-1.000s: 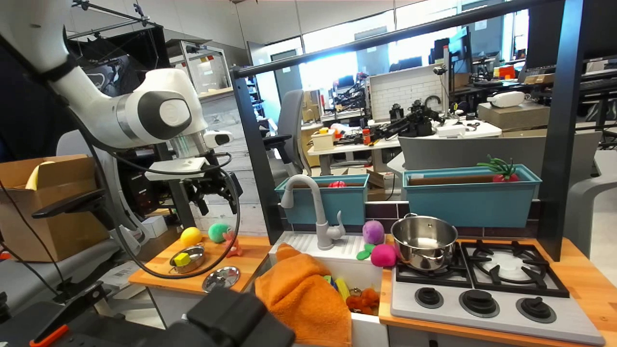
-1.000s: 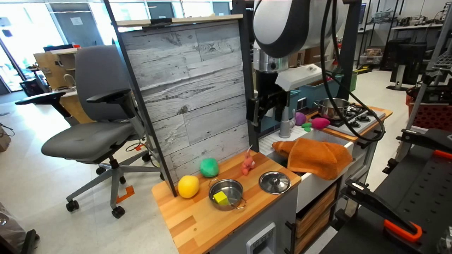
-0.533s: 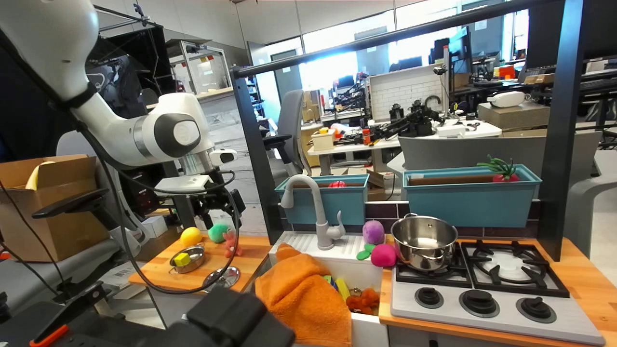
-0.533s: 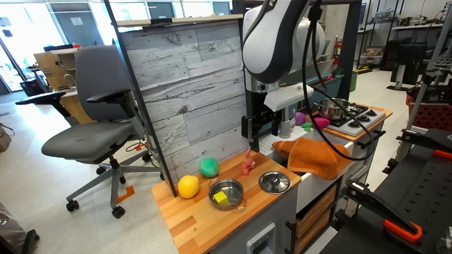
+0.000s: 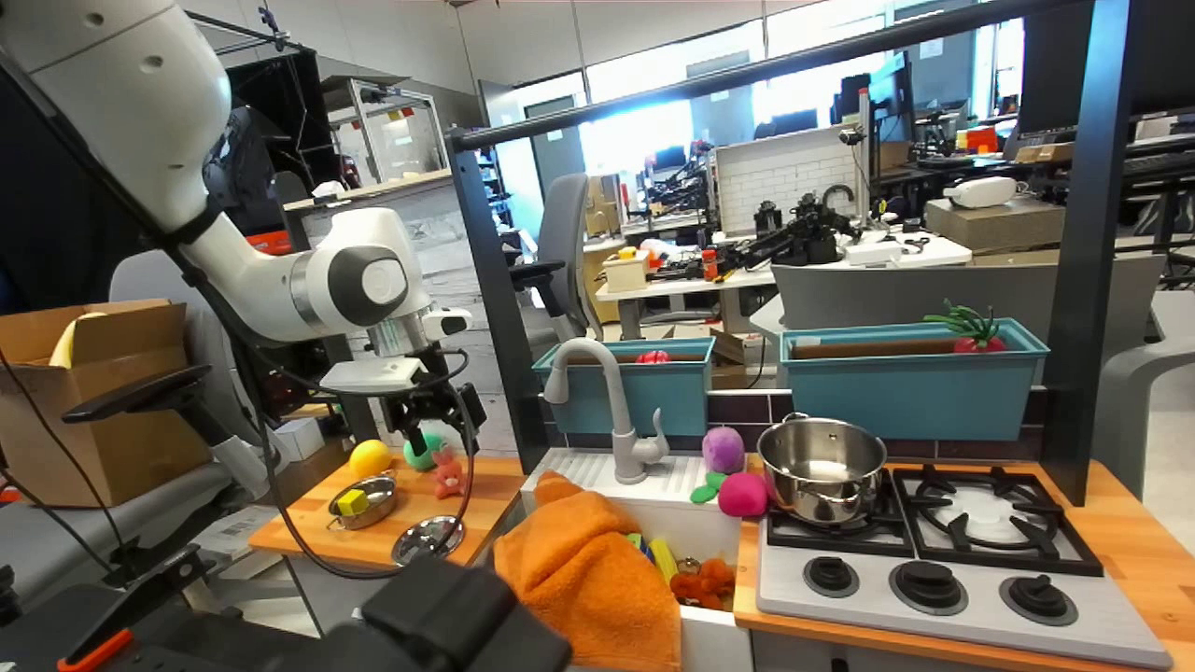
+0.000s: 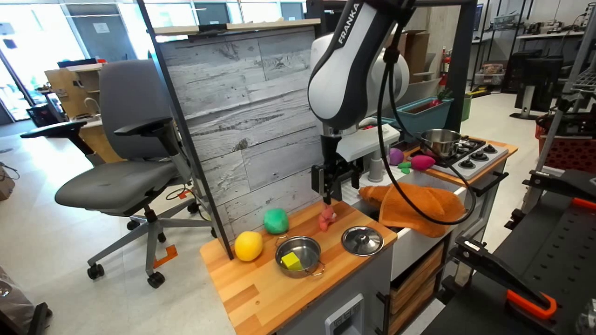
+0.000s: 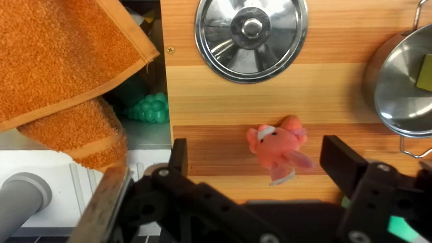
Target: Put the pink object item into the pot
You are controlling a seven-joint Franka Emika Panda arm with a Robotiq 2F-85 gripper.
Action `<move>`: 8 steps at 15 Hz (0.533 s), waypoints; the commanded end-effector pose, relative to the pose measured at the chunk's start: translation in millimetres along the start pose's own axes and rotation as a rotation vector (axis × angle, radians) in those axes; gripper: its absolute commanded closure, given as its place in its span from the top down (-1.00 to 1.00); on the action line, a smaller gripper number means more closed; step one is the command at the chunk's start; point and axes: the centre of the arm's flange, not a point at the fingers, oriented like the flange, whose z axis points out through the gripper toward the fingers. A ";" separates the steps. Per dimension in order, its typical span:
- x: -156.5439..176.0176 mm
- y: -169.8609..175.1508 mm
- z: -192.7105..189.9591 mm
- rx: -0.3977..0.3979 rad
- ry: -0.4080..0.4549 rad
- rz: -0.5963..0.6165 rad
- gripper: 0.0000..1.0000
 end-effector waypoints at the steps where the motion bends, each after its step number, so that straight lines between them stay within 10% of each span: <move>1: 18.2 -11.2 18.1 -0.024 -0.024 0.010 1.00; 8: 19.4 -26.8 44.5 -0.028 -0.026 -0.003 0.94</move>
